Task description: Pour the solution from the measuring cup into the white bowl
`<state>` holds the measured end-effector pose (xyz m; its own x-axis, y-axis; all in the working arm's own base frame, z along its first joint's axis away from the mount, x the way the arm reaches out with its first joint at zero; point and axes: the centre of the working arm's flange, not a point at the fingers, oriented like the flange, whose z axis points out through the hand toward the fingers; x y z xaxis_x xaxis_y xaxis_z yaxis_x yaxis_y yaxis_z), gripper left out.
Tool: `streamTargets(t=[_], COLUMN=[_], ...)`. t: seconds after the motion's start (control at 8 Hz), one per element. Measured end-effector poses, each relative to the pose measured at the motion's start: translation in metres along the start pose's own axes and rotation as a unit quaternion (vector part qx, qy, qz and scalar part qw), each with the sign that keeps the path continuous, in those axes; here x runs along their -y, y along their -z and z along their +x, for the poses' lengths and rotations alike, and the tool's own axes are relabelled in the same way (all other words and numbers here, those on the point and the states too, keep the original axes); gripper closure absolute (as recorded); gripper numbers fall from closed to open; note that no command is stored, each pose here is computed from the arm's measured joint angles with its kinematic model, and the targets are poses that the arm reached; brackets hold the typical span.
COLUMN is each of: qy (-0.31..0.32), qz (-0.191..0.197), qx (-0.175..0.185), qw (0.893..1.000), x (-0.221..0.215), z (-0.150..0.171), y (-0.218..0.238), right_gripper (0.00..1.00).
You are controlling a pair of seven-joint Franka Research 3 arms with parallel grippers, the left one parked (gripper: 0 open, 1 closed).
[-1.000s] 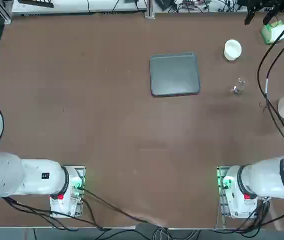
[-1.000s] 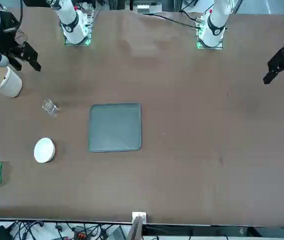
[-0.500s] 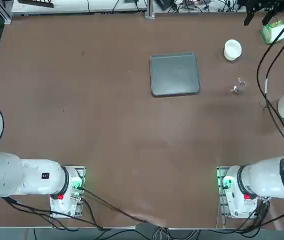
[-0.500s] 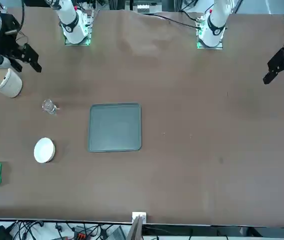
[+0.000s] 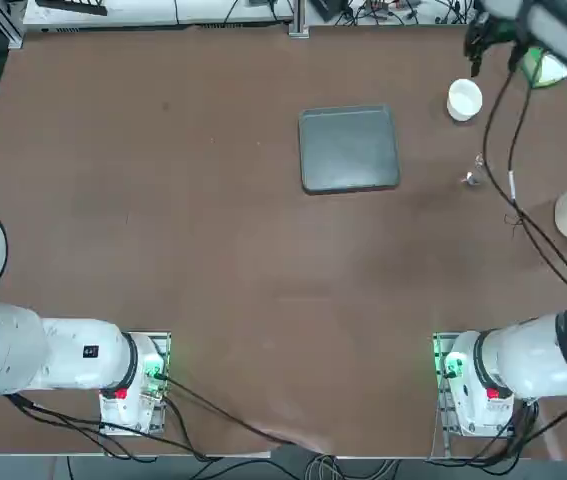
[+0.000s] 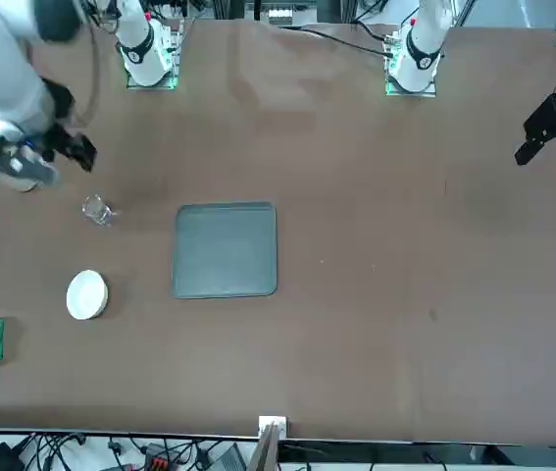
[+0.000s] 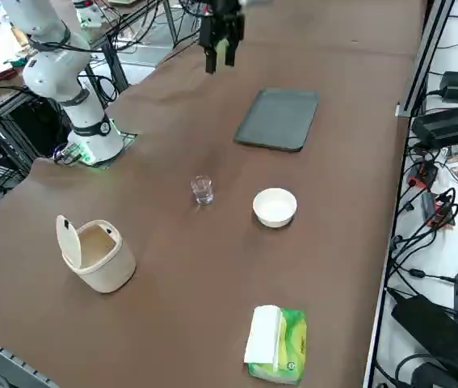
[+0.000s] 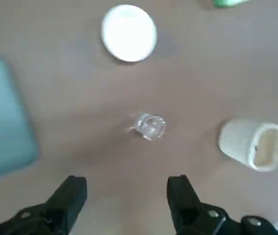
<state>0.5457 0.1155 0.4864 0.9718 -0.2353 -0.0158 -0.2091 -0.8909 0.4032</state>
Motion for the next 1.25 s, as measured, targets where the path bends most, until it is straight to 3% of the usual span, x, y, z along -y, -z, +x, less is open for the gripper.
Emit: streamTargets(t=[0.25,0.38,0.5,0.75,1.0,1.25], qy=[-0.106,-0.171,-0.244,-0.386,-0.504,-0.58], qz=[-0.106,-0.142,-0.169,-0.204,-0.231,-0.258], qx=[-0.015,-0.021,-0.028,-0.047,-0.07,-0.113], qw=[0.989,0.975,0.954,0.899,0.83,0.765], x=[0.077,0.098,0.109,0.122,0.132,0.141], z=[0.005,0.008,0.011,0.012,0.004,-0.002], y=[-0.072,-0.109,-0.143,-0.193,-0.224,-0.267], right_gripper=[0.0,0.0,0.0,0.0,0.0,0.0])
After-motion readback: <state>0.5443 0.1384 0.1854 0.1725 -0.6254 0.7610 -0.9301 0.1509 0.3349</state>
